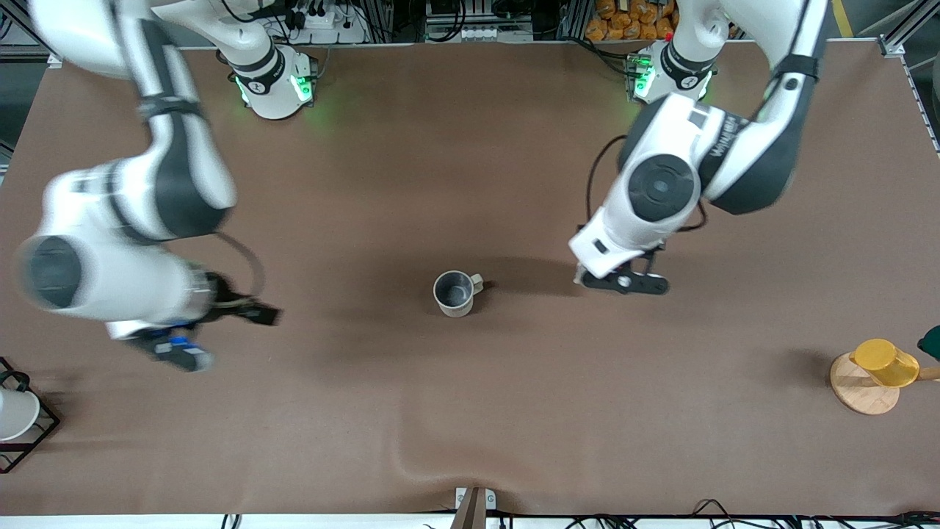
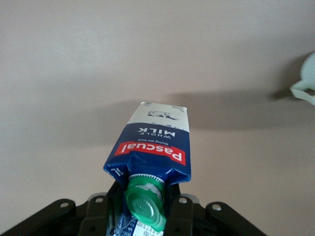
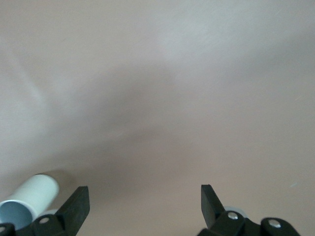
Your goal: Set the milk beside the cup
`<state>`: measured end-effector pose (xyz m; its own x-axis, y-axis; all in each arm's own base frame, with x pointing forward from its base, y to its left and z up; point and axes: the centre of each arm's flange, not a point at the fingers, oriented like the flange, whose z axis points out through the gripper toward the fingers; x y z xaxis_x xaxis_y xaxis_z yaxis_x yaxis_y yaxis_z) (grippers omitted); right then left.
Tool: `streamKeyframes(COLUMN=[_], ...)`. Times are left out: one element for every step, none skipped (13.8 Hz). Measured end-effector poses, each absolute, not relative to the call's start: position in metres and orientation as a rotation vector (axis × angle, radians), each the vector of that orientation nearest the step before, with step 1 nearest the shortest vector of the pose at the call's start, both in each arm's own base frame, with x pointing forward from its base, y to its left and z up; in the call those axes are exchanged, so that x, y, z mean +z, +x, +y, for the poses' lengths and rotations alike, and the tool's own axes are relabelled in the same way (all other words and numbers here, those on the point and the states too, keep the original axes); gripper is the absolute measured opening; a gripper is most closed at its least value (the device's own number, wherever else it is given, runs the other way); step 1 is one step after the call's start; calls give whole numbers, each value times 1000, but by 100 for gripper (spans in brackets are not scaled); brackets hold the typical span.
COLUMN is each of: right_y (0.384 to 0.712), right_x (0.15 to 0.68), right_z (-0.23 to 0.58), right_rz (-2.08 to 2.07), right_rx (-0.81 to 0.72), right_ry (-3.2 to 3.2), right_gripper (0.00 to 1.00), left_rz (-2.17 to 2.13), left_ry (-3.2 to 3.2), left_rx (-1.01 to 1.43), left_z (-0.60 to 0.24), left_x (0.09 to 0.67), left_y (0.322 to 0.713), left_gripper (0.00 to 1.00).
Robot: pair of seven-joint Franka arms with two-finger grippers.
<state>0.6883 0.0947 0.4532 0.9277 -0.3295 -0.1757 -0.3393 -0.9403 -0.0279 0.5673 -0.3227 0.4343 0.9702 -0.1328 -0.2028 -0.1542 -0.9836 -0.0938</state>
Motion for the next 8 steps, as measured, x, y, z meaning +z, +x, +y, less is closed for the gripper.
streamKeyframes(right_y=[691,691,690,688,685,680,674,668], right_x=[456,458,462,469,479,490,501,510], right_z=[59,29,5,-9,-17,-22,-26,-30], right_rz=[456,384,334,312,306,309,315,324], right_rx=[251,242,236,228,214,209,210,202], right_ry=[-3038,-3052,-3060,-3063,-3071,-3080,-3085,-3088], right_gripper=[100,100,100,100,100,100,100,100], left_rz=[239,262,276,273,259,247,239,225], left_ry=[-3009,-3007,-3003,-2996,-2987,-2980,-2977,-2983], left_rx=[299,302,304,302,301,299,303,318], left_z=[-340,-357,-377,-397,-417,-435,-452,-466], left_x=[435,435,435,433,430,427,424,420], left_y=[557,545,532,517,501,486,472,460], left_gripper=[41,40,40,40,40,40,40,40])
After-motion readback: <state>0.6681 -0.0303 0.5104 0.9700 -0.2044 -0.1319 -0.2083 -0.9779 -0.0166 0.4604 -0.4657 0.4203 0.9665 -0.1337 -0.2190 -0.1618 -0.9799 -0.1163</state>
